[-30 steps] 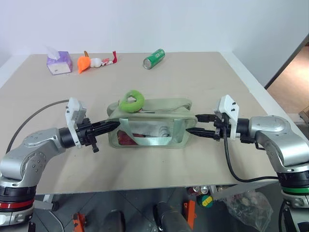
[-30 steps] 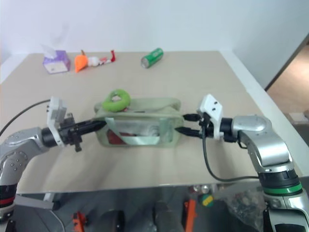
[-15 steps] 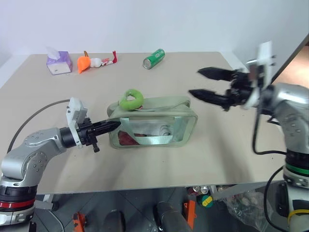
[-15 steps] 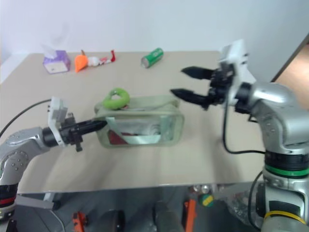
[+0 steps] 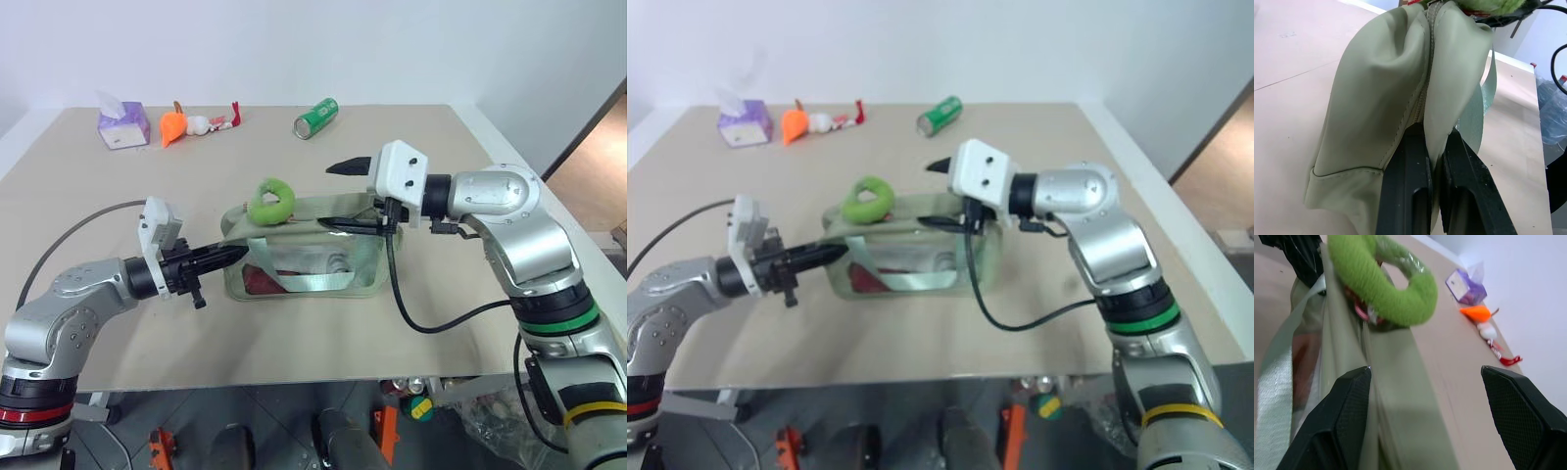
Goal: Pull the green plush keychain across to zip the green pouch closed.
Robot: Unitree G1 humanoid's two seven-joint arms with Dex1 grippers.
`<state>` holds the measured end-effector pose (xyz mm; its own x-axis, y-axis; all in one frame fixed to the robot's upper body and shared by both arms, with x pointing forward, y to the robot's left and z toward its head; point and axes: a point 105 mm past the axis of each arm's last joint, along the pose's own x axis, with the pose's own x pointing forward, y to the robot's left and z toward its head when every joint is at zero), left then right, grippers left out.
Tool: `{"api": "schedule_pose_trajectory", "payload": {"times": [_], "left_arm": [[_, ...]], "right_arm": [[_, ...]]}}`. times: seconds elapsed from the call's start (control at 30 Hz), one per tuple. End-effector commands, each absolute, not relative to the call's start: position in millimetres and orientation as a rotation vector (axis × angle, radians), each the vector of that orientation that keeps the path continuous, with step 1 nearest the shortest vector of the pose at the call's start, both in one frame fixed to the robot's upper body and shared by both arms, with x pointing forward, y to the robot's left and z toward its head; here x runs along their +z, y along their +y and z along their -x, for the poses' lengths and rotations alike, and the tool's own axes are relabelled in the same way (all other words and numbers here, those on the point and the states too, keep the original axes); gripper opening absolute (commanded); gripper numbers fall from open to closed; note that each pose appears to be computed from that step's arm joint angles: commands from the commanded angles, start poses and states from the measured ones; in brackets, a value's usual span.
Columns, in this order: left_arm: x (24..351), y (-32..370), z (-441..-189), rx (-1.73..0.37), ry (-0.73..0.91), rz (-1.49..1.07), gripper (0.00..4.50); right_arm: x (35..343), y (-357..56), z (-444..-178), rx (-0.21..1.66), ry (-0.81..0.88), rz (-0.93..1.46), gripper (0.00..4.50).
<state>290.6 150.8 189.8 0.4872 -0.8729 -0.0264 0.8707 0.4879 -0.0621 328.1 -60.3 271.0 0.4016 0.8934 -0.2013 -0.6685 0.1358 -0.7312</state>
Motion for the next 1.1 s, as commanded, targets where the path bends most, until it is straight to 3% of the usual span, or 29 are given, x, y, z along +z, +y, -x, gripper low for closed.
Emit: {"api": "schedule_pose_trajectory", "payload": {"times": [0.03,0.23,0.53,1.1], "left_arm": [[202,148,-288,-1.078,0.018,0.015,0.0],[201,149,-289,-1.068,0.018,0.01,0.0],[203,149,-291,-1.064,0.008,0.007,0.0],[201,149,-290,-1.061,0.004,0.016,0.0]], "right_arm": [[282,-49,-324,1.18,-0.385,0.912,3.7],[309,-39,-309,1.25,-0.462,0.801,3.7],[294,-35,-306,1.29,-0.424,0.859,3.7],[293,-10,-295,1.356,-0.465,0.804,3.7]]}}
